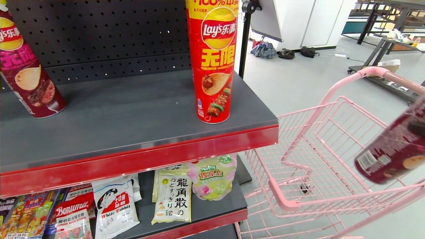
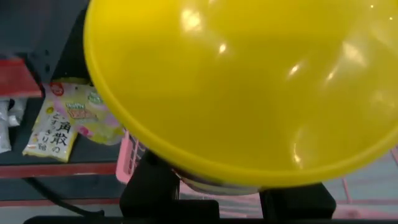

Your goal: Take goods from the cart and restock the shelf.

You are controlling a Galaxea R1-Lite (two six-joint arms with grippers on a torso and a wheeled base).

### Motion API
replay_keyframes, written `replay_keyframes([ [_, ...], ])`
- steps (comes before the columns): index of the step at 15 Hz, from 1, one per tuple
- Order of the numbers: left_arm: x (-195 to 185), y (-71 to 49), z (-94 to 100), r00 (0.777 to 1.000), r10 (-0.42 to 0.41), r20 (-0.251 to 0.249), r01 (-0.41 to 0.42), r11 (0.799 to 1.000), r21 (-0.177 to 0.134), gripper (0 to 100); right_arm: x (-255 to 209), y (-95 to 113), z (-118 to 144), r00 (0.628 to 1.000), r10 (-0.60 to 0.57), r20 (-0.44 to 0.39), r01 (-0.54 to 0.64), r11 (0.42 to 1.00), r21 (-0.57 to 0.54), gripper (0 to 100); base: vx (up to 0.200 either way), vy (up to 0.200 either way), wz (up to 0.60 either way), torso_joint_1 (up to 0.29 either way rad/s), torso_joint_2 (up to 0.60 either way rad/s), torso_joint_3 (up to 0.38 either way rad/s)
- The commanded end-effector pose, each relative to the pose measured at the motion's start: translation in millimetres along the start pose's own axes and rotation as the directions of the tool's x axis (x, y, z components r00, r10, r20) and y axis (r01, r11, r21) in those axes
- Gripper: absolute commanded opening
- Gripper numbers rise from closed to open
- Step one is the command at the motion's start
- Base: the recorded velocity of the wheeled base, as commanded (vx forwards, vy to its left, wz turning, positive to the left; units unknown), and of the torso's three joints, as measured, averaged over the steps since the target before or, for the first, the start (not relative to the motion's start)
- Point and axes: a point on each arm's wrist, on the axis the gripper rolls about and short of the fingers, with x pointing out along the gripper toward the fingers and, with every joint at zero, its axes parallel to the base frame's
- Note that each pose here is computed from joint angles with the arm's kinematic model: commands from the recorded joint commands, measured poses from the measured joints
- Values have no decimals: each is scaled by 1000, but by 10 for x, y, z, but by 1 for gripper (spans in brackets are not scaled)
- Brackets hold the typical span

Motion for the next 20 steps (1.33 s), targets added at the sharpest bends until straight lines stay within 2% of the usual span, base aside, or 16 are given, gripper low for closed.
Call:
replay_keyframes([
  [1,1,0,-1,1000,0,-2,0,1000,0,100,-622,28,-362,993,-87,75,86,996,8,0,0,0,0,0,0,0],
  [6,0,0,4,1000,0,0,0,1000,0,100,-666,37,-454,992,-102,74,101,995,11,0,0,0,0,12,-49,-35],
  [8,1,0,-1,1000,0,-2,0,1000,0,100,-672,44,-530,993,-104,63,104,995,11,0,0,0,0,105,-405,-288],
  [20,1,0,-1,1000,0,-2,0,1000,0,100,-551,27,-492,995,-97,18,97,995,7,0,0,0,0,188,-540,-354],
])
